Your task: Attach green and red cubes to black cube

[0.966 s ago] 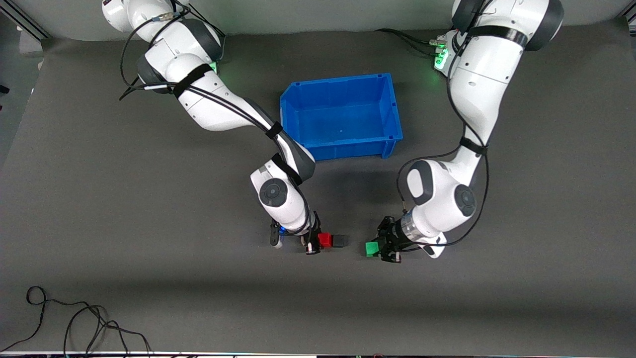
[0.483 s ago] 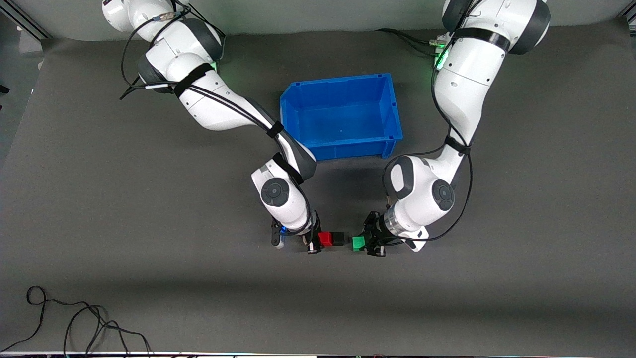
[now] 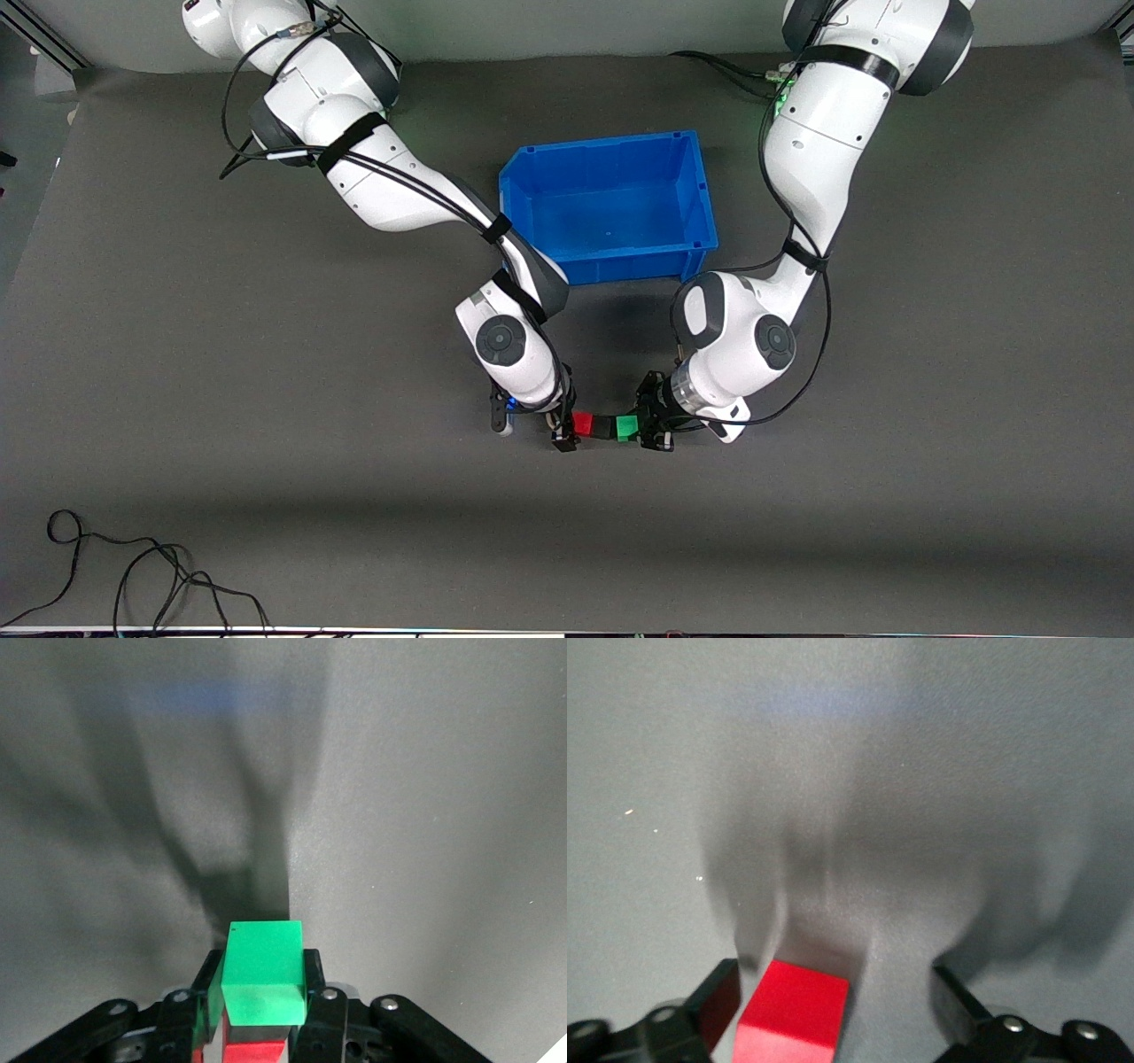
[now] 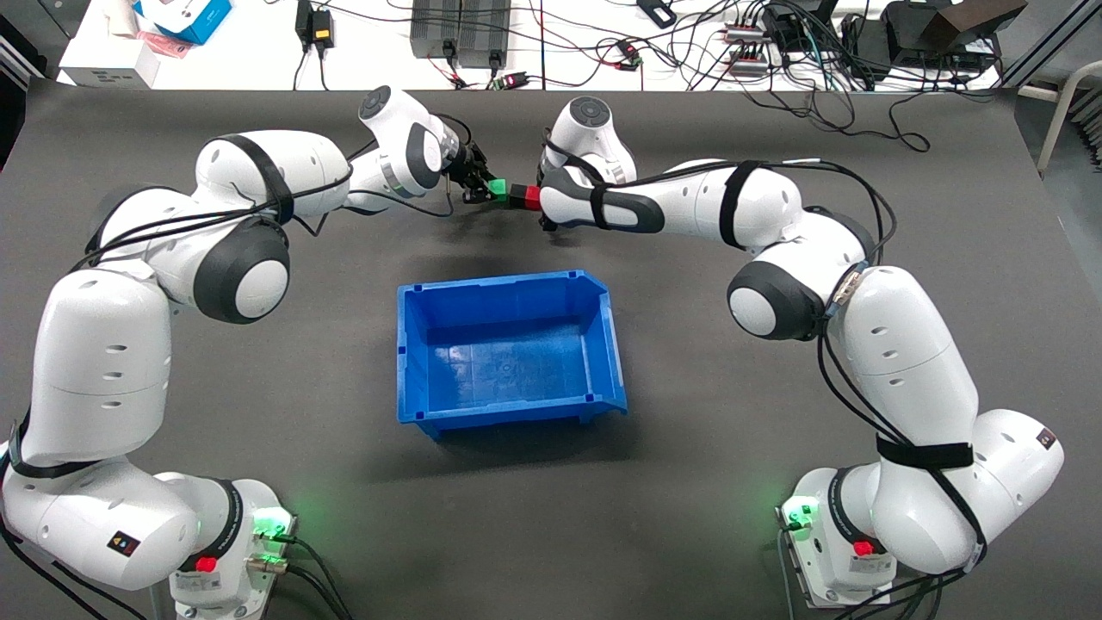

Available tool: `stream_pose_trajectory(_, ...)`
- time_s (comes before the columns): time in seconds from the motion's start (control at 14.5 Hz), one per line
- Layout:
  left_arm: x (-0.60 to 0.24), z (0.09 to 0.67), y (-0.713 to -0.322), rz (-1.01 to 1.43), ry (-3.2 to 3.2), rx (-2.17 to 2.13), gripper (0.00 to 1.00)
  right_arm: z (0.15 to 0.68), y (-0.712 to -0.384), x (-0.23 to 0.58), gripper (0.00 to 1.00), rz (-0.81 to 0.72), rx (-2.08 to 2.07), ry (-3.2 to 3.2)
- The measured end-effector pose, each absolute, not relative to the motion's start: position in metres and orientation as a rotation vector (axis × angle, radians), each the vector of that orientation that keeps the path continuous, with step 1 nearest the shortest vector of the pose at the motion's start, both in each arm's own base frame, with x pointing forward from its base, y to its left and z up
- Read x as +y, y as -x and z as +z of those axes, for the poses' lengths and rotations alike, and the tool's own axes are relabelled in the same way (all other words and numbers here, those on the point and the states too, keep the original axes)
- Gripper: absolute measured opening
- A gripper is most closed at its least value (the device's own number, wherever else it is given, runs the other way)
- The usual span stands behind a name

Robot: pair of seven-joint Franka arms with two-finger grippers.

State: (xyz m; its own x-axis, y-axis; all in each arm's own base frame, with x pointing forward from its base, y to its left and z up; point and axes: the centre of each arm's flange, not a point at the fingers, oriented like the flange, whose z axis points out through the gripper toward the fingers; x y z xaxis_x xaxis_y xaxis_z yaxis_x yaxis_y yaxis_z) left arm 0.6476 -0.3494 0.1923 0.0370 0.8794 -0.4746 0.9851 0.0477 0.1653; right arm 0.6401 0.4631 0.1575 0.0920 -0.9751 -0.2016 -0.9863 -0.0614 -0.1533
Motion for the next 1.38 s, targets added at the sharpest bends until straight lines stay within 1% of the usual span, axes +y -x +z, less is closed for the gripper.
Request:
stream_pose_trajectory(0.14,-0.352,0.192,-0.646,-0.311,-1.871,1.878,0.37,0.185,-0.641,0.454,1.0,0.045,1.928,2.145)
stream_pose_trajectory(0.21,-0.353,0.191,-0.646,-0.312,-1.872,1.878,0.42,0.205,-0.642,0.446,1.0,0.034,1.922,2.144)
stream_pose_trajectory(0.28,-0.353,0.191,-0.645,-0.312,-1.874,1.877,0.42,0.227,-0.644,0.436,1.0,0.022,1.921,2.139)
stream_pose_trajectory(0.34,-0.353,0.191,-0.645,-0.311,-1.875,1.877,0.47,0.246,-0.646,0.425,1.0,0.01,1.918,2.14)
stream_pose_trajectory(0.48,-0.353,0.191,-0.646,-0.308,-1.878,1.876,0.66,0.281,-0.647,0.395,1.0,-0.025,1.88,2.17)
stream_pose_trajectory(0.55,-0.352,0.191,-0.646,-0.302,-1.883,1.874,0.78,0.297,-0.646,0.376,1.0,-0.044,1.858,2.194)
stream_pose_trajectory(0.69,-0.344,0.193,-0.652,-0.269,-1.903,1.868,0.98,0.329,-0.639,0.336,1.0,-0.079,1.848,2.211)
stream_pose_trajectory(0.83,-0.321,0.2,-0.664,-0.258,-1.966,1.874,1.0,0.364,-0.625,0.302,1.0,-0.104,1.861,2.221)
stream_pose_trajectory(0.97,-0.279,0.222,-0.68,-0.285,-2.065,1.872,1.0,0.395,-0.601,0.28,1.0,-0.096,1.829,2.345)
stream_pose_trajectory(1.1,-0.22,0.255,-0.692,-0.356,-2.183,1.797,1.0,0.423,-0.583,0.251,1.0,-0.067,1.651,2.587)
stream_pose_trajectory(1.17,-0.188,0.273,-0.694,-0.391,-2.25,1.734,1.0,0.437,-0.58,0.231,1.0,-0.052,1.539,2.694)
stream_pose_trajectory(1.38,-0.091,0.323,-0.685,-0.424,-2.489,1.55,1.0,0.475,-0.574,0.174,1.0,-0.02,1.224,2.904)
